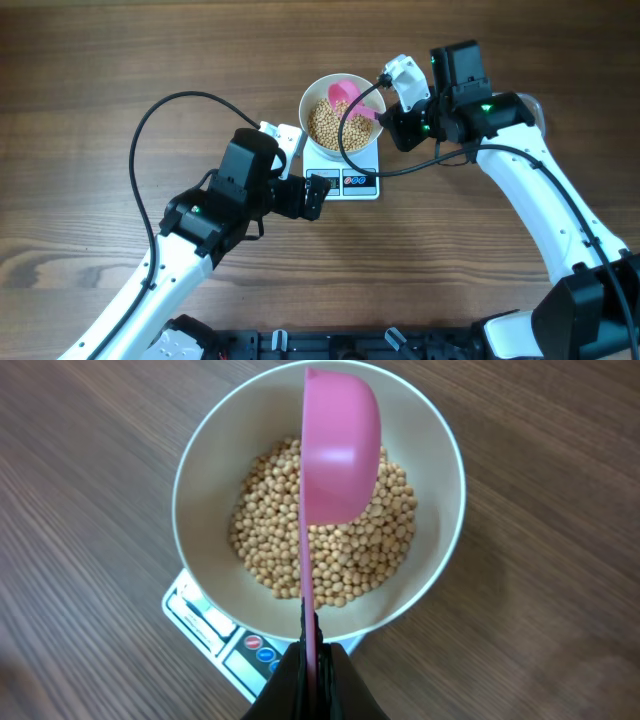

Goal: Scoop item into bowl and weigh 150g on scale

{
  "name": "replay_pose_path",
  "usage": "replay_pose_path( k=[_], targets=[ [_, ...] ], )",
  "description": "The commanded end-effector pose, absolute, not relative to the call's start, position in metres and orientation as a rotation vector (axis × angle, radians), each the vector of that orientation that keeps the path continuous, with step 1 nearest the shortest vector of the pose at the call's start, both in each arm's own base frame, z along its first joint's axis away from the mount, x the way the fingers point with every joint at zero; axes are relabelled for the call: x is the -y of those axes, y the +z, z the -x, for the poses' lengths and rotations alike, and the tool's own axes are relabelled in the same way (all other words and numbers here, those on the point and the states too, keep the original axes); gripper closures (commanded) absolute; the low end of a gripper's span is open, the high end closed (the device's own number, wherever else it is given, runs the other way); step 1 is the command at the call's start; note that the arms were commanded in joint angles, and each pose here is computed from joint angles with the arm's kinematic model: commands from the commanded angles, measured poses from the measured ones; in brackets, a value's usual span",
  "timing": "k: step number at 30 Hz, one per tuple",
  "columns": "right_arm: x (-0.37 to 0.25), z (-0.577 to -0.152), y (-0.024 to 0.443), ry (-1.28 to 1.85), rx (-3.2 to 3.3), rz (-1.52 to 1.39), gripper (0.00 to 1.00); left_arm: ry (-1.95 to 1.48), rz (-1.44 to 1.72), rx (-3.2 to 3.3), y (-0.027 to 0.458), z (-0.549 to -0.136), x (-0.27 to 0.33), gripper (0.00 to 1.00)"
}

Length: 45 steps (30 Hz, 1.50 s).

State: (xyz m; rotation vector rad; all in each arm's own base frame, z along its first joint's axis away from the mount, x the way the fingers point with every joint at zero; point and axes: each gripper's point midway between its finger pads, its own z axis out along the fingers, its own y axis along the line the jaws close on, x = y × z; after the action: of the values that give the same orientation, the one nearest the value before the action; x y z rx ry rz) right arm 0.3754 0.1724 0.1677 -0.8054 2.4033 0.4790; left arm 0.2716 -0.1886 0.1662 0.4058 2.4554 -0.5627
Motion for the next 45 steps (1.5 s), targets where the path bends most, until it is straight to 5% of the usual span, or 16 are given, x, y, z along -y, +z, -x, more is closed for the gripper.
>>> replay_pose_path(
  k=[1, 22, 45],
  targets=[
    [-0.176, -0.378, 0.188, 0.478, -2.328, 0.84, 0.96, -0.549, -0.432, -2.451, 0.165, -0.271, 0.189, 0.0],
    [-0.193, -0.36, 0.183, 0.435, -2.238, 1.115, 0.96, -0.549, -0.432, -2.451, 0.165, -0.271, 0.189, 0.0],
    [-0.181, -0.377, 0.184, 0.464, -2.426, 0.653, 0.96, -0.549, -0.432, -2.451, 0.165, -0.271, 0.189, 0.0]
  ],
)
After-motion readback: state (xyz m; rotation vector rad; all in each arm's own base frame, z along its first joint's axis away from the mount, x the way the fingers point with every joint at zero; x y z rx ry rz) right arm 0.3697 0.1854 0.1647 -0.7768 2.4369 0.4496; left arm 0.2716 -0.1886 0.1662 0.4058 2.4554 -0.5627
